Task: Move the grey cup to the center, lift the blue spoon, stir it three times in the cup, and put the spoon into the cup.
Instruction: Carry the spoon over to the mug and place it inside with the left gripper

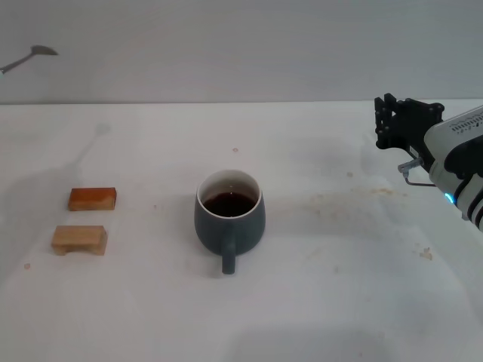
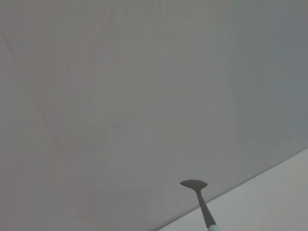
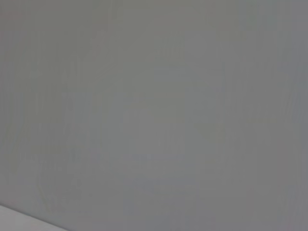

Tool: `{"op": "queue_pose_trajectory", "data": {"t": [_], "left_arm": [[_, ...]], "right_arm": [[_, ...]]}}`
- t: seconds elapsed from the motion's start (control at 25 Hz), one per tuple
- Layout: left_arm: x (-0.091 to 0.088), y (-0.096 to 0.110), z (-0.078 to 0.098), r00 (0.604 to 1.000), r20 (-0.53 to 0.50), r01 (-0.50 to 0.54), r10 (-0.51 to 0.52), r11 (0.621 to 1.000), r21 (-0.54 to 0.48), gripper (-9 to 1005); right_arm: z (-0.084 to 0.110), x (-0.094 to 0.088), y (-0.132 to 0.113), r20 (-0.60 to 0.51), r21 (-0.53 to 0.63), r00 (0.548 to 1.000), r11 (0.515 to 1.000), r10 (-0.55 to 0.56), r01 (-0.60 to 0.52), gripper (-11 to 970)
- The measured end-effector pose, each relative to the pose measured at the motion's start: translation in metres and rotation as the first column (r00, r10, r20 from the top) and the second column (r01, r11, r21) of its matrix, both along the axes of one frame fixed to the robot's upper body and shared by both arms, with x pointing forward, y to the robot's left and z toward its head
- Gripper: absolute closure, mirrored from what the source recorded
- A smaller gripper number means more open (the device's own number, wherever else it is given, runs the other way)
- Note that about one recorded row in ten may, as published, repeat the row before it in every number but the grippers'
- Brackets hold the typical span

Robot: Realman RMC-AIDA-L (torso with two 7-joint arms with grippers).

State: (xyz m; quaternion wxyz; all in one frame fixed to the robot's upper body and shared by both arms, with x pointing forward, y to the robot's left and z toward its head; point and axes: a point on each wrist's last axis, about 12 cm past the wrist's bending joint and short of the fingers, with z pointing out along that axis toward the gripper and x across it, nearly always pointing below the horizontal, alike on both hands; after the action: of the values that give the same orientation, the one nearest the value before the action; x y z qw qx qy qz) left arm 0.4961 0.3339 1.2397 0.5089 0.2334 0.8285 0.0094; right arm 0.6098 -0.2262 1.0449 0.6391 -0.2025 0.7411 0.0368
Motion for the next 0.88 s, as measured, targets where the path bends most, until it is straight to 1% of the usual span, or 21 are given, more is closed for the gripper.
{"op": "queue_pose_trajectory", "data": {"t": [0.16,0.28,0.4,0.52,0.56,0.6,0.64,0.68,0.72,0.76,0.8,0.88], "left_arm": [[0.007,0.009,0.008,1.000,-0.024,-0.008,0.009,1.000,0.019,817],[0.014,0.015,0.008,0.998,-0.063,-0.001,0.001,1.000,0.007,817],[0.020,0.021,0.006,0.992,-0.125,0.031,-0.029,0.999,0.012,816],[0.023,0.022,0.006,0.978,-0.187,0.102,-0.094,0.994,0.033,816],[0.023,0.022,0.006,0.978,-0.187,0.102,-0.094,0.994,0.033,816],[0.023,0.021,0.006,0.972,-0.203,0.128,-0.118,0.991,0.040,816],[0.022,0.018,0.007,0.958,-0.232,0.183,-0.166,0.982,0.055,816],[0.022,0.018,0.007,0.958,-0.232,0.183,-0.166,0.982,0.055,816],[0.018,0.012,0.008,0.933,-0.272,0.264,-0.235,0.962,0.075,816],[0.017,0.009,0.009,0.923,-0.284,0.296,-0.262,0.951,0.087,816],[0.017,0.009,0.009,0.923,-0.284,0.296,-0.262,0.951,0.087,816],[0.014,0.006,0.011,0.910,-0.295,0.334,-0.291,0.937,0.105,816]], "right_arm": [[0.001,0.000,0.001,0.002,0.002,1.000,1.000,0.002,-0.002,846],[0.000,0.000,0.001,0.002,0.003,1.000,1.000,0.001,-0.001,847],[-0.001,-0.001,0.003,-0.002,0.007,1.000,1.000,0.001,-0.001,847],[-0.001,-0.001,0.003,-0.003,0.009,1.000,1.000,0.000,0.000,845],[-0.001,-0.002,0.003,-0.004,0.010,1.000,1.000,-0.001,0.001,845],[-0.001,-0.002,0.003,-0.004,0.010,1.000,1.000,-0.001,0.001,846],[-0.001,-0.002,0.003,-0.004,0.010,1.000,1.000,-0.001,0.001,846],[-0.001,-0.002,0.003,-0.004,0.011,1.000,1.000,-0.002,0.002,847],[-0.002,-0.002,0.003,-0.006,0.010,1.000,1.000,-0.002,0.002,847],[-0.002,-0.001,0.004,-0.012,0.010,1.000,1.000,-0.002,0.002,847],[-0.002,-0.001,0.004,-0.012,0.010,1.000,1.000,-0.002,0.002,846],[-0.001,-0.001,0.005,-0.015,0.010,1.000,1.000,-0.001,0.001,846]]}}
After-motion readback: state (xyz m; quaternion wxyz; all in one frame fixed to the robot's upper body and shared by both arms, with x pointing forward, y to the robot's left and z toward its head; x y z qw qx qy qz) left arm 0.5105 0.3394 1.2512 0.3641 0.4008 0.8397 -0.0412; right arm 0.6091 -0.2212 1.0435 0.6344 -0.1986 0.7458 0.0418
